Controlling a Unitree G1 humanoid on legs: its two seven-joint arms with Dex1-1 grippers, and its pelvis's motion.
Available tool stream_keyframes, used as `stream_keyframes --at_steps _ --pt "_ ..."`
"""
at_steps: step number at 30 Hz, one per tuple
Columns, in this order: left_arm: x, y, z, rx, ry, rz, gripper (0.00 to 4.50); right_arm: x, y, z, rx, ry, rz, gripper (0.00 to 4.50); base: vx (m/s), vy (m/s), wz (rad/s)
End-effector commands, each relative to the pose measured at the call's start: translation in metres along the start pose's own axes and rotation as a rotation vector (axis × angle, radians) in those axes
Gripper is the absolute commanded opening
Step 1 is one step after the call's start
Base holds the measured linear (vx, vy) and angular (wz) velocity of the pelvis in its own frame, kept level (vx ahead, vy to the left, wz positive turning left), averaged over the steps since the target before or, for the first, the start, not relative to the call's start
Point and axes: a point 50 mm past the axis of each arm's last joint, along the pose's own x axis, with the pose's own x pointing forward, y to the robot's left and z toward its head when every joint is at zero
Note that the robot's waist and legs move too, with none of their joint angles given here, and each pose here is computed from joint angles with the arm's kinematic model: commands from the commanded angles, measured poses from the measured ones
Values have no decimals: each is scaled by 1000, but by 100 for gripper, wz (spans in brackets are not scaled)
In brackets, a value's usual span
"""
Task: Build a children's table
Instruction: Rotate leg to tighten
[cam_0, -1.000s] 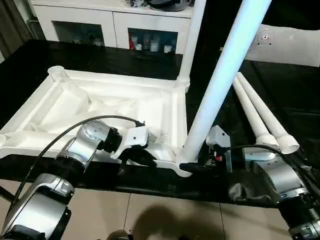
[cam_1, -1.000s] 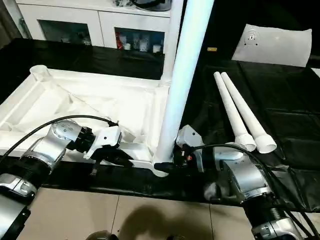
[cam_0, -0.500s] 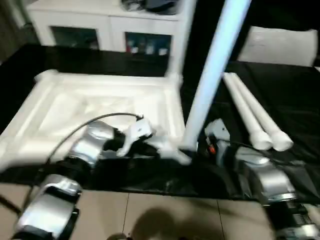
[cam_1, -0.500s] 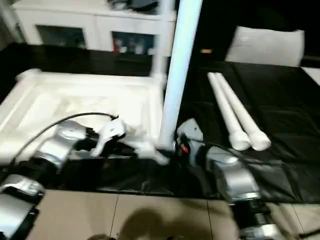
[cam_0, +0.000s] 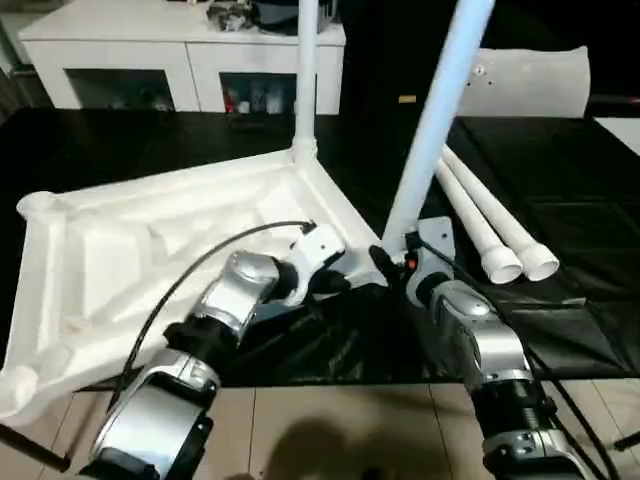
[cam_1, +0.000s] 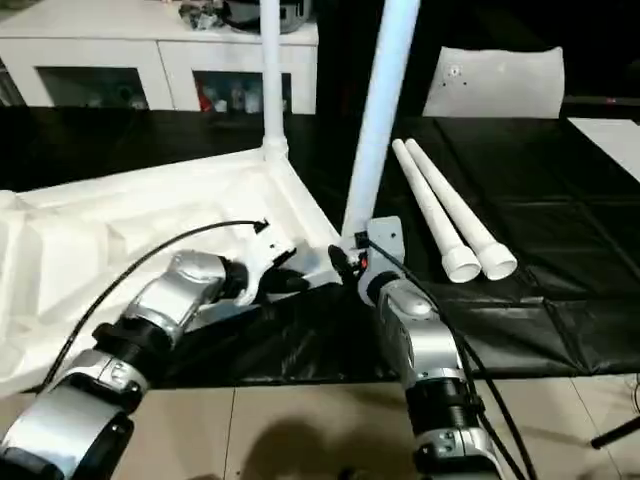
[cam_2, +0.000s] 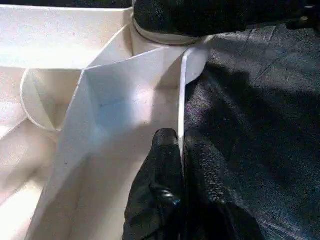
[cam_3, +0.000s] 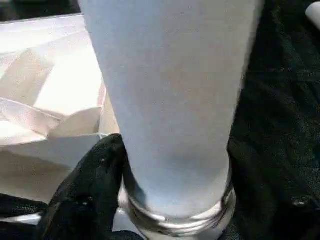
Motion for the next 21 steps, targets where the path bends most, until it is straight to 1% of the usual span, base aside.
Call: stream_keyframes --at_steps 1,3,4,5,6,7,8,9,10,11,13,14,16,18,19,21 --pt "6 -9 17 76 -67 -43 0 4 50 2 34 -32 292 362 0 0 0" --pt "1 -7 11 81 -60 -59 0 0 41 2 18 -42 291 382 0 0 0" --pt "-3 -6 8 92 -59 -72 0 -3 34 3 1 -46 296 388 0 0 0" --pt "-9 -4 3 101 -52 -97 0 -9 24 4 -32 -53 311 395 0 0 0" --pt "-11 -3 1 100 -48 -101 0 -11 21 4 -41 -55 316 395 0 0 0" --pt "-11 -3 0 97 -45 -102 0 -12 20 5 -47 -57 319 413 0 0 0" --pt "-15 -2 -3 119 -45 -123 0 -15 14 5 -74 -52 333 433 0 0 0" --pt "-20 0 -6 129 -35 -141 0 -20 6 6 -119 -47 359 433 0 0 0" --pt "-20 0 -6 129 -35 -141 0 -20 6 6 -119 -47 359 436 0 0 0" --pt "-24 1 -9 148 -32 -160 0 -24 1 6 -151 -40 378 443 0 0 0" --pt "-33 0 -13 196 -30 -235 0 -32 -9 9 -220 -29 436 443 16 -30 -1" --pt "-35 0 -14 208 -28 -255 0 -34 -10 10 -236 -27 454 443 31 -60 -3" --pt "-43 0 -20 231 6 -321 0 -40 -13 14 -305 -18 539 443 51 -57 -1" --pt "-46 0 -22 249 24 -350 0 -42 -14 15 -331 -10 586 443 27 -26 0" --pt "-48 0 -24 269 37 -379 0 -44 -15 16 -363 0 633 443 0 0 0" --pt "-51 1 -24 283 45 -403 0 -45 -15 17 -375 8 673 415 0 0 0"
